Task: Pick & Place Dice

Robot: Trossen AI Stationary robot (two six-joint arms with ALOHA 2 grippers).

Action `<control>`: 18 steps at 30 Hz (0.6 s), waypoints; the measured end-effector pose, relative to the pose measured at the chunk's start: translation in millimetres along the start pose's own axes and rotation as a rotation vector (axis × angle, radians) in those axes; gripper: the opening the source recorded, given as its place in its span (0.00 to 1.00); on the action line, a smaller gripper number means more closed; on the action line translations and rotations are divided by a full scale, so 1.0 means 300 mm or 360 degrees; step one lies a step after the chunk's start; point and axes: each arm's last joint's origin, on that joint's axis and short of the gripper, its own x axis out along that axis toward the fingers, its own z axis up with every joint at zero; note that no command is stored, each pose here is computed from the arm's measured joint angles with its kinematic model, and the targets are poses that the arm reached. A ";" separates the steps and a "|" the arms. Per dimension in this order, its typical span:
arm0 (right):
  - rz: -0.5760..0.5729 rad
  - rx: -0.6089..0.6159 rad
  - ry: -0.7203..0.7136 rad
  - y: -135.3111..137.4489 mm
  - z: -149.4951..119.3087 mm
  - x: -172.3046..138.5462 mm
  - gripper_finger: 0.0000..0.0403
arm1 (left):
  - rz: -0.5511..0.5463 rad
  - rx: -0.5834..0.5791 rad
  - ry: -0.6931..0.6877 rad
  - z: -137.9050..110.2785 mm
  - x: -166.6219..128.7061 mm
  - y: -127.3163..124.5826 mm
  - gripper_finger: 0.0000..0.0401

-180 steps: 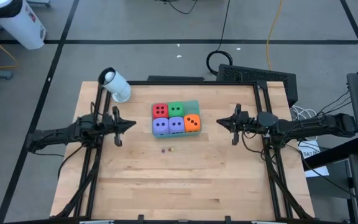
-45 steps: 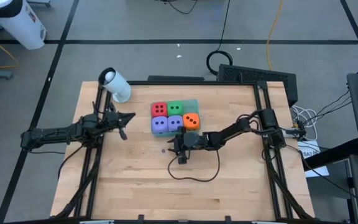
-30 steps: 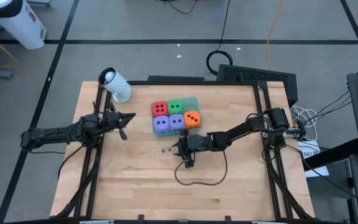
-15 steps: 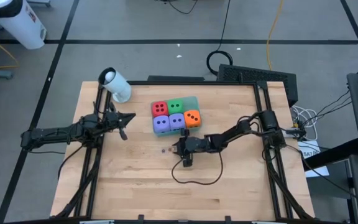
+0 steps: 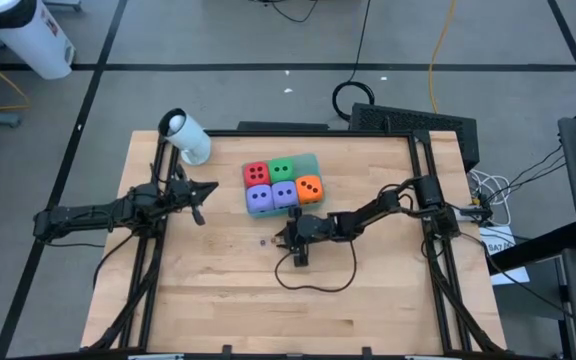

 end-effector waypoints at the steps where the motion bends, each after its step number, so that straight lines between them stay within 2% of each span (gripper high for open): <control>1: 0.0002 0.0000 0.0003 0.001 -0.001 0.000 0.33 | 0.0000 0.0000 0.0000 0.000 0.000 0.000 0.06; 9: 0.0007 0.0000 -0.0021 0.001 0.006 -0.002 0.10 | 0.0000 -0.0008 0.0001 0.000 0.000 0.000 0.06; 15: 0.0087 0.0042 -0.0031 0.001 0.038 -0.033 0.10 | -0.0002 -0.0005 0.0009 -0.002 0.000 0.000 0.06; 18: 0.0118 0.0052 -0.0118 -0.002 0.095 -0.070 0.16 | -0.0003 -0.0001 0.0022 -0.005 0.000 -0.001 0.06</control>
